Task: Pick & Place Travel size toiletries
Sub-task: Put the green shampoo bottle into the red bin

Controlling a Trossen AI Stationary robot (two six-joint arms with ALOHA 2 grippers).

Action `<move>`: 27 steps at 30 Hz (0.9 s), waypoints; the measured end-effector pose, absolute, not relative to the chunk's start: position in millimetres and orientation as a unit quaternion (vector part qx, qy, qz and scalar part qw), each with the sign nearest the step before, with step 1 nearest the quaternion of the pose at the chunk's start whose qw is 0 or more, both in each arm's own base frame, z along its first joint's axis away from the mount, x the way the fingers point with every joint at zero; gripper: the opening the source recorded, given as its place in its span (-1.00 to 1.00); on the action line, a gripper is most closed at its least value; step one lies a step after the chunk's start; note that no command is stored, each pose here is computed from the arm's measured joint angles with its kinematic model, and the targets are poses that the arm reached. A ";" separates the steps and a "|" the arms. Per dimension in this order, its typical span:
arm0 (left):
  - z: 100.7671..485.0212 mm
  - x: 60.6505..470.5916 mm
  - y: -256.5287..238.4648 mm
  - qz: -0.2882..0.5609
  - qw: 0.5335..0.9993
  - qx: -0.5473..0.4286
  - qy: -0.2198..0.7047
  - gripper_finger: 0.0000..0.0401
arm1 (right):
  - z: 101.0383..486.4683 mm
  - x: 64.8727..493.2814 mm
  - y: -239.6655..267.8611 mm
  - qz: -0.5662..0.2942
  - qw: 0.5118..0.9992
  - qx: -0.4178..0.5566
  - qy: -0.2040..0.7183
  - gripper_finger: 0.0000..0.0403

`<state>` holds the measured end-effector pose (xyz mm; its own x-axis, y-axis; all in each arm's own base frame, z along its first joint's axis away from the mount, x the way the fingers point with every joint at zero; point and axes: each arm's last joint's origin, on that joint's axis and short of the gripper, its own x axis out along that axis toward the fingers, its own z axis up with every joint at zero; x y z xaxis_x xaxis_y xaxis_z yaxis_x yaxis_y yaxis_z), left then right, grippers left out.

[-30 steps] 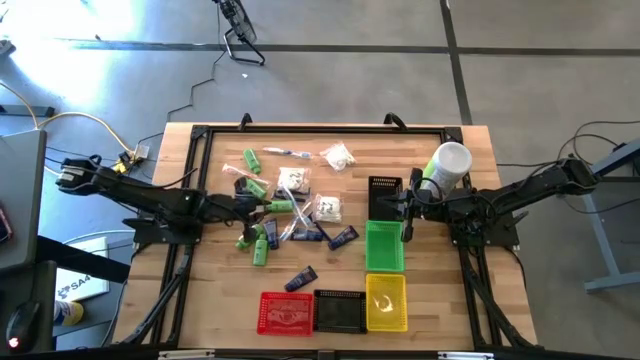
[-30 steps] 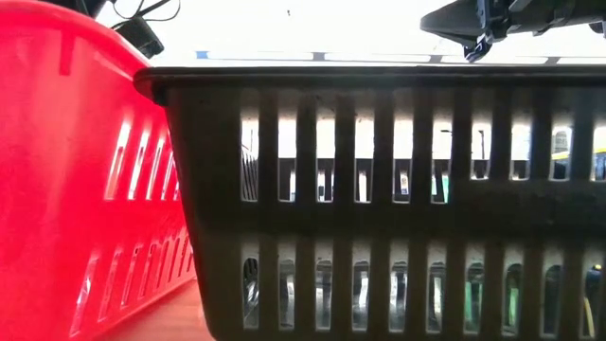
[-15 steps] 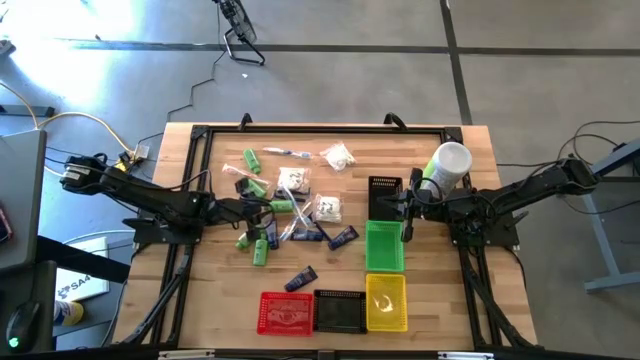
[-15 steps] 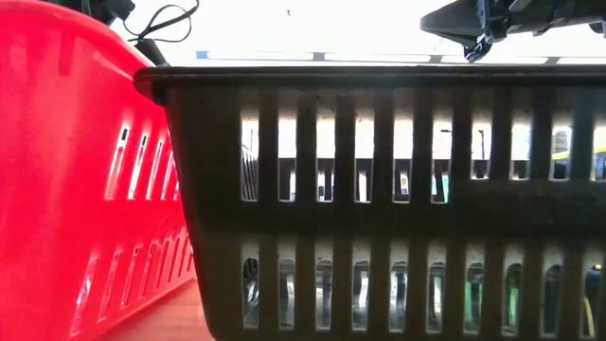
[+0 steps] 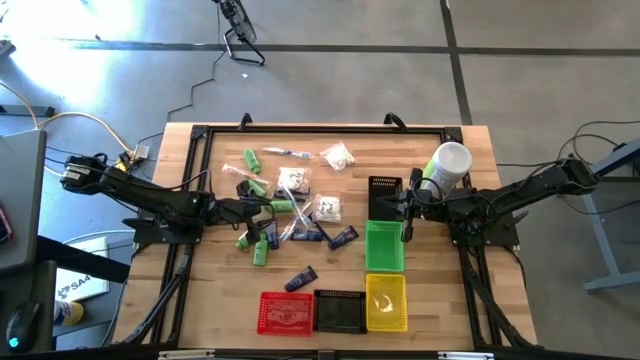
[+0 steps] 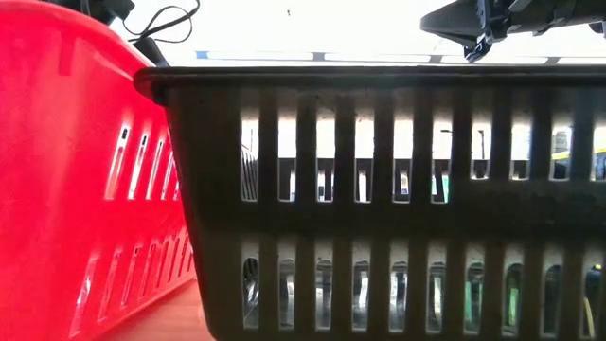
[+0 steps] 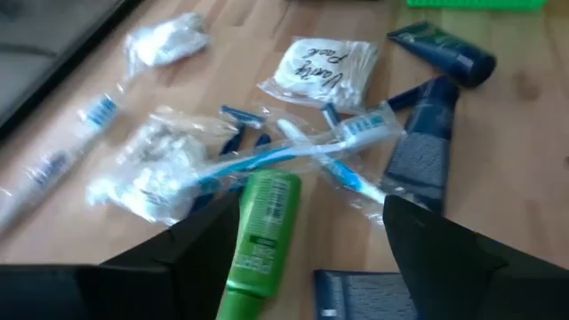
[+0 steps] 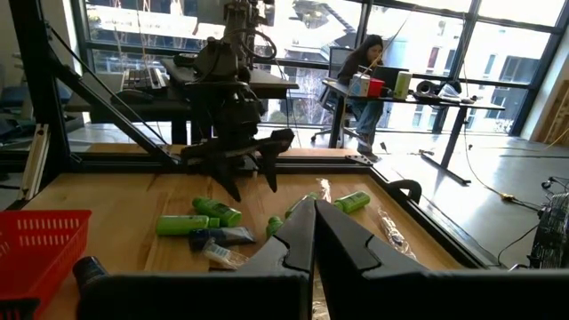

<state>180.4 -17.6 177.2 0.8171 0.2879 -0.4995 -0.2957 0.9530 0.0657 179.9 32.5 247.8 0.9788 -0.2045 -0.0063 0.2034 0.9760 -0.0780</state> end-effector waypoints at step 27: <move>164.9 179.4 28.5 0.134 0.933 -0.037 0.331 0.38 | 247.8 179.8 32.6 -0.102 0.994 -0.026 0.006 -0.99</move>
<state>179.4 28.5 164.9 0.7455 0.2254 -0.6273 -0.2739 0.9615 0.0199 179.8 32.6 247.8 0.9790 -0.2040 -0.0062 0.2034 0.9777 -0.0531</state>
